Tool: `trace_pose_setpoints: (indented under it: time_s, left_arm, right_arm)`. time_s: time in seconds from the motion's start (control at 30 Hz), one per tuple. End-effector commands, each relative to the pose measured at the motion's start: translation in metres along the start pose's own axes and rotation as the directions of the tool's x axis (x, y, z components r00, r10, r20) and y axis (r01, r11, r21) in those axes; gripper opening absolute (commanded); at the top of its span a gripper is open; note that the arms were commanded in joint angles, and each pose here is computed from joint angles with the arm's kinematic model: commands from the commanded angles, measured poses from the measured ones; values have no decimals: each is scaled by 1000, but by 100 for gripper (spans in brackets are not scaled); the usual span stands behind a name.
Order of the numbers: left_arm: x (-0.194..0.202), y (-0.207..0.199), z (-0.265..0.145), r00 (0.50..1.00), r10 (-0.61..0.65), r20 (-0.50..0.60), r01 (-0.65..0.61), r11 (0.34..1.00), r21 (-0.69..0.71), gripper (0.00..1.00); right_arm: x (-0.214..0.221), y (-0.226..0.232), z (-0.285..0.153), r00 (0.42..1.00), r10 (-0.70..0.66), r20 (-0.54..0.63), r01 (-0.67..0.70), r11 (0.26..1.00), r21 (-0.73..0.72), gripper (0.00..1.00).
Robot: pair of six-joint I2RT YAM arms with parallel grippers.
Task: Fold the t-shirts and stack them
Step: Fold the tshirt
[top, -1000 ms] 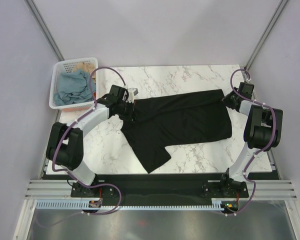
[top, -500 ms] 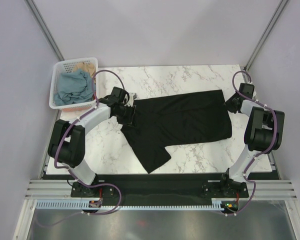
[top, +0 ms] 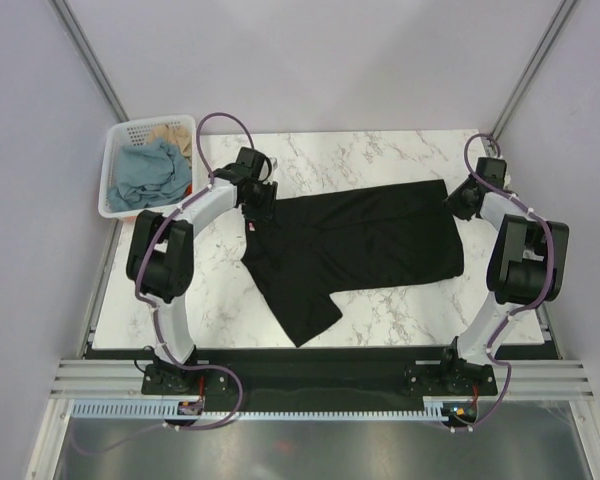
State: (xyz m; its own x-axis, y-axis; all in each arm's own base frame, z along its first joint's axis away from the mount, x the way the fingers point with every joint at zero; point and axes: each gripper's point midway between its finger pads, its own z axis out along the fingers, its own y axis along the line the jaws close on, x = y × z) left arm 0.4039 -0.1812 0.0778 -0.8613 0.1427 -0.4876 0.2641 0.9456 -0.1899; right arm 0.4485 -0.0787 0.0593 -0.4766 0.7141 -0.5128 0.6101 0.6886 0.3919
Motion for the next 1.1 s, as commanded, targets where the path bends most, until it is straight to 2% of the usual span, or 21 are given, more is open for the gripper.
trace_pose_setpoints:
  time_s: [0.0, 0.13, 0.27, 0.33, 0.43, 0.73, 0.87, 0.9, 0.97, 1.0, 1.03, 1.07]
  left_arm:
    - [-17, 17, 19, 998, -54, 13, 54, 996, -74, 41]
    - [-14, 44, 41, 997, -76, -6, 73, 980, -182, 41]
    - [-12, 69, 61, 996, -84, -30, 74, 966, -248, 41]
    - [-15, 75, 71, 996, -88, -32, 77, 963, -257, 41]
    - [-32, 80, 79, 997, -73, -10, 67, 963, -262, 41]
    - [-86, 79, 90, 997, -29, 78, 46, 974, -223, 45]
    - [-102, 62, 64, 992, -10, 123, 30, 987, -158, 48]
    - [-117, 54, 40, 985, -4, 173, 29, 990, -139, 49]
    - [-125, 35, 16, 978, -4, 207, 16, 998, -59, 49]
    - [-131, 30, 2, 973, -10, 232, 22, 999, -48, 50]
    - [-143, 23, -29, 956, -32, 291, 44, 999, -32, 52]
    - [-140, 21, -39, 953, -47, 298, 58, 998, -28, 53]
  right_arm:
    - [-6, 30, 12, 1000, -23, 7, 24, 993, -117, 34]
    - [-9, 12, 26, 999, 6, 52, -4, 999, -38, 34]
    - [1, -6, 43, 999, 30, 45, -32, 999, 30, 34]
    - [9, -18, 45, 997, 52, 49, -55, 996, 72, 33]
    - [7, -32, 39, 991, 65, 116, -78, 990, 116, 32]
    - [1, -34, 24, 977, 126, 173, -149, 981, 122, 31]
    - [-22, -23, 11, 976, 104, 189, -130, 983, 133, 33]
    - [-21, -23, 6, 981, 98, 170, -124, 981, 148, 34]
    - [-36, -11, -8, 977, 104, 185, -130, 983, 132, 36]
    - [-33, -13, -14, 981, 107, 162, -132, 979, 155, 41]
    - [-43, -8, -23, 978, 112, 174, -139, 979, 151, 43]
    - [-43, -8, -28, 979, 114, 168, -142, 976, 167, 45]
